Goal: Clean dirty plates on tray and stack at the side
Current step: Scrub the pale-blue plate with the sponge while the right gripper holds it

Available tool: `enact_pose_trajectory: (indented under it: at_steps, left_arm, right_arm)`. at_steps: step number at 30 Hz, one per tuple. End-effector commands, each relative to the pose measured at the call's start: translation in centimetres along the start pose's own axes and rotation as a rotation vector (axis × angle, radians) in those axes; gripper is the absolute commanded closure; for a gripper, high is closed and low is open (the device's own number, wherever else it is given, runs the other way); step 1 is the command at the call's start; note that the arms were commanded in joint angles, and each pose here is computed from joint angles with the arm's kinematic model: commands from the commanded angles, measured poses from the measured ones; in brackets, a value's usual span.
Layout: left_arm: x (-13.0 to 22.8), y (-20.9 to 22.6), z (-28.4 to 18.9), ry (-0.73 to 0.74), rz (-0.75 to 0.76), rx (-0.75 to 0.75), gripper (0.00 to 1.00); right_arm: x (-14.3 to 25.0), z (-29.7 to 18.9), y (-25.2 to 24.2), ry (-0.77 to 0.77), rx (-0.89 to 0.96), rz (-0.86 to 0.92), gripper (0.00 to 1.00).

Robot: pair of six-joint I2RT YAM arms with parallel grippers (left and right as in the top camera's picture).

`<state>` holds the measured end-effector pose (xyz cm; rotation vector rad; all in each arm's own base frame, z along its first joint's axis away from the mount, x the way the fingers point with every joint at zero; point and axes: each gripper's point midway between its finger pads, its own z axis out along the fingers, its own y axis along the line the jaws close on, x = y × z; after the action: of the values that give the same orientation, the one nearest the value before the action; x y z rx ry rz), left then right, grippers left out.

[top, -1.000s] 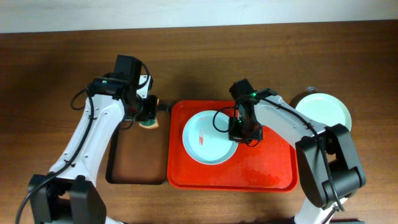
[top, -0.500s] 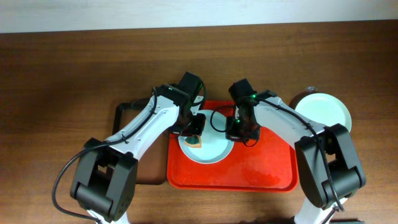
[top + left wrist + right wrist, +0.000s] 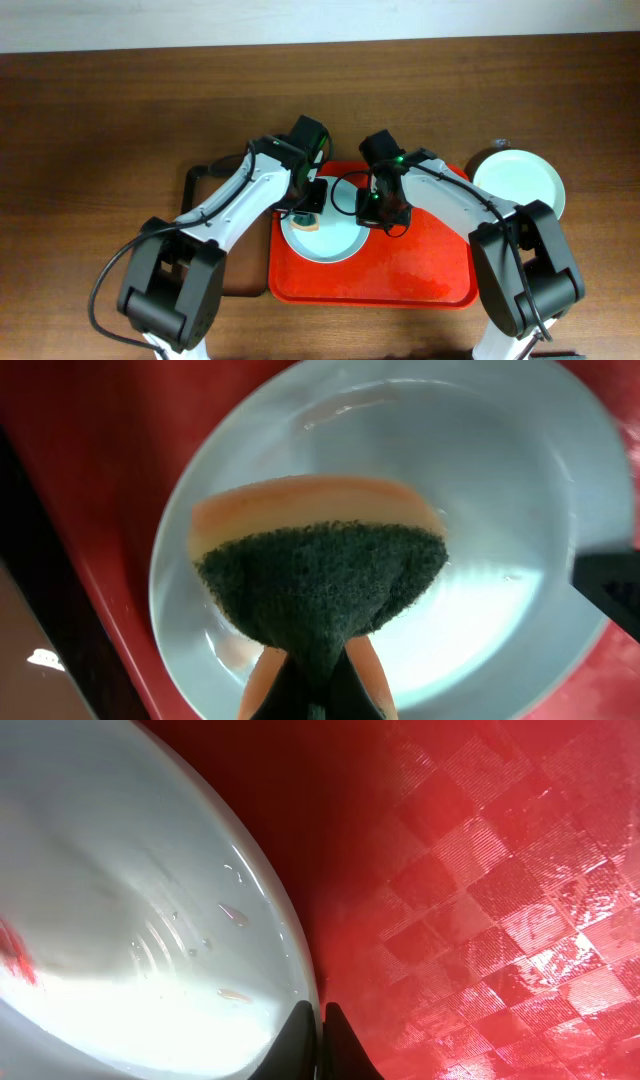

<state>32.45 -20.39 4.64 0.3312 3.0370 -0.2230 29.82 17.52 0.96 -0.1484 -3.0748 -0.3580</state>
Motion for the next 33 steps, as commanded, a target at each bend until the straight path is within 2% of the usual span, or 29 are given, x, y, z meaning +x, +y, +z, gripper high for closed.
enact_pose_trajectory:
  at_steps: [1,6,10,12,14,16,17,26,29,33]
  left_arm:
    - [0.0,0.8,2.0,0.034,-0.014,-0.042,1.0]
    - [1.7,1.0,5.7,0.151,-0.026,-0.039,1.0]
    - [2.9,-2.9,4.8,0.229,0.001,0.236,1.0]
    - [1.6,-2.9,1.8,0.168,-0.028,0.311,1.0]
    - [-0.8,-1.7,-3.2,0.004,-0.033,0.316,1.0]
    - [-2.0,0.7,-6.1,-0.131,-0.025,0.176,1.0]
    - [-2.0,1.0,-6.1,-0.135,-0.025,0.154,1.0]
    - [0.7,2.3,3.7,0.018,-0.044,0.123,1.0]
    - [2.2,0.2,5.7,0.081,0.002,0.147,1.0]
    - [3.9,-4.0,5.7,0.131,0.074,0.248,1.0]
  right_arm:
    - [0.1,-0.5,0.2,-0.02,0.011,-0.01,0.96]
    - [0.1,-0.5,0.2,-0.019,0.011,-0.01,0.96]
    - [0.1,-0.5,0.1,-0.019,0.013,-0.01,0.96]
    - [0.1,-0.5,0.1,-0.019,0.016,-0.009,0.96]
    - [0.1,-0.5,0.1,-0.019,0.016,-0.009,0.96]
    - [0.1,-0.5,0.1,-0.019,0.016,-0.009,0.96]
    - [0.1,-0.5,0.1,-0.019,0.016,-0.009,0.96]
    - [0.1,-0.5,0.1,-0.019,0.015,-0.009,0.96]
    - [0.1,-0.5,0.1,-0.02,0.015,-0.009,0.96]
    - [0.1,-0.5,0.1,-0.019,0.016,-0.009,0.95]
